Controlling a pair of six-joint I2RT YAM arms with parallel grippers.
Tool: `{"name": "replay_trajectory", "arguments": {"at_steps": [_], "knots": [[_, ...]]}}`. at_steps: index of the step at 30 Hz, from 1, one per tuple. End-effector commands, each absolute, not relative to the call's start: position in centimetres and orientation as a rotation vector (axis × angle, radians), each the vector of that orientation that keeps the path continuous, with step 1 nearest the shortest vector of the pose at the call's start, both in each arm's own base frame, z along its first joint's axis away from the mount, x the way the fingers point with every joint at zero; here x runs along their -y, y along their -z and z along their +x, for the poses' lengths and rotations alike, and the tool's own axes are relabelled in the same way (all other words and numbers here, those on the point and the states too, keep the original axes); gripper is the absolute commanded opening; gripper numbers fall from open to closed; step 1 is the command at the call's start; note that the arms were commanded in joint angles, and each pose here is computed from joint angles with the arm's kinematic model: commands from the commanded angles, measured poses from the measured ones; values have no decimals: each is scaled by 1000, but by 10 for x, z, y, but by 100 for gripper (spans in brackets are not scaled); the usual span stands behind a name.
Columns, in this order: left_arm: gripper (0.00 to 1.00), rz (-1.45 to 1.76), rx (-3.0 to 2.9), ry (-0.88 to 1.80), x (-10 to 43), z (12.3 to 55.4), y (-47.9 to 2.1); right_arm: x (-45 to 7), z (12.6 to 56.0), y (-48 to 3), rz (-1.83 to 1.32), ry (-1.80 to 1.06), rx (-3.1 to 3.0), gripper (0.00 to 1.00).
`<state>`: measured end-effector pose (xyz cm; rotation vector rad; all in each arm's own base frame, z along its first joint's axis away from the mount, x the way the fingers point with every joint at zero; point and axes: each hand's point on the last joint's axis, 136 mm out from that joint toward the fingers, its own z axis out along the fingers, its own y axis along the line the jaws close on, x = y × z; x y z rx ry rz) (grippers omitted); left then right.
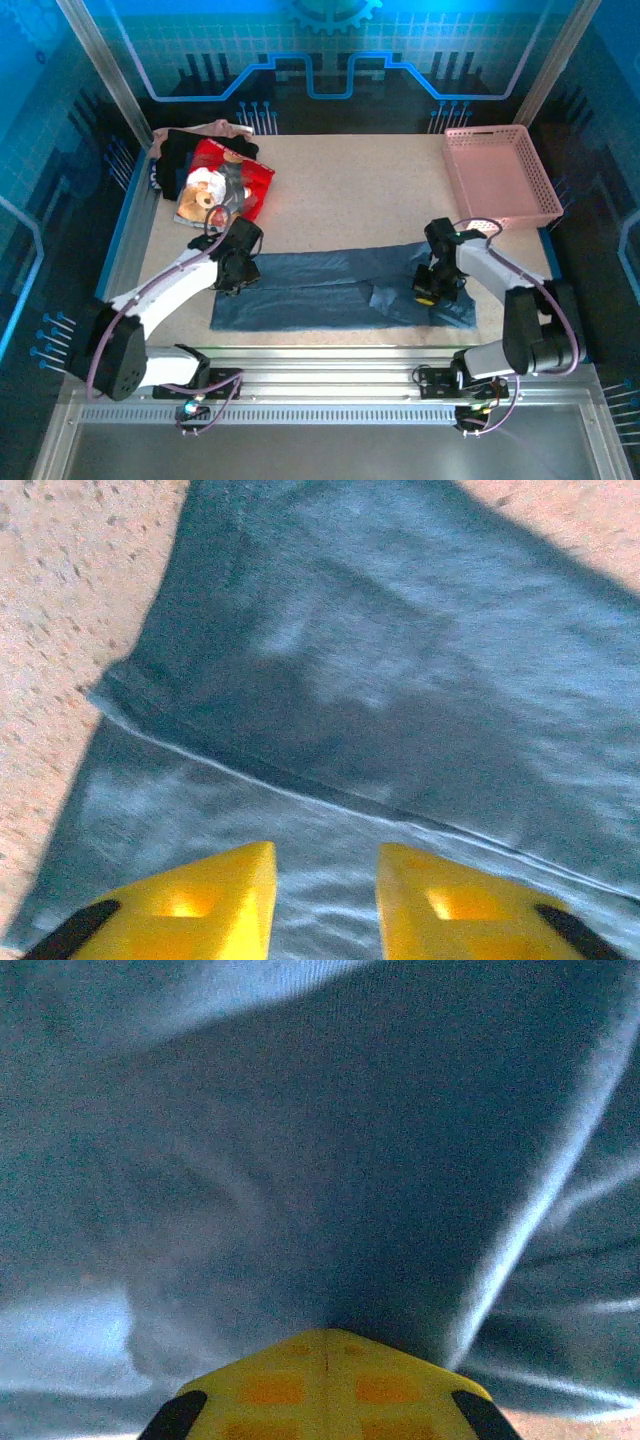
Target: Fold and stack the t-shirts
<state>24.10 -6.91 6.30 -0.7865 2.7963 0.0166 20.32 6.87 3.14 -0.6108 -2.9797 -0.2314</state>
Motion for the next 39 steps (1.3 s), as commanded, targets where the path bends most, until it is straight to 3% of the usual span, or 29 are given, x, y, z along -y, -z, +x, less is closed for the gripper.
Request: {"name": "replay_trajectory", "arguments": {"at_steps": [1, 6, 12, 23, 27, 31, 35, 39], "knots": [[27, -701, -2841, -171, 58, 258, -53, -66, 221, -17, -741, 178, 2974, 9], [22, -684, -2944, -217, 65, 260, -25, -71, 257, -5, -778, 85, 2949, 7], [23, -686, -3003, -114, 76, 247, -19, -89, 324, -1, -763, 37, 2927, 7], [29, -722, -3096, 122, 115, 210, -11, -107, 490, 3, -630, 26, 3071, 12], [29, -664, -3155, 263, 168, 215, -4, -133, 555, 13, -586, 319, 3207, 16], [29, -554, -3180, 366, 224, 223, -4, -157, 592, 9, -668, 697, 3223, 25], [29, -513, -3183, 570, 284, 231, -7, -171, 626, -28, -617, 997, 3287, 35], [29, -444, -3209, 692, 331, 227, -8, -176, 649, -81, -526, 1252, 3349, 55]]}}
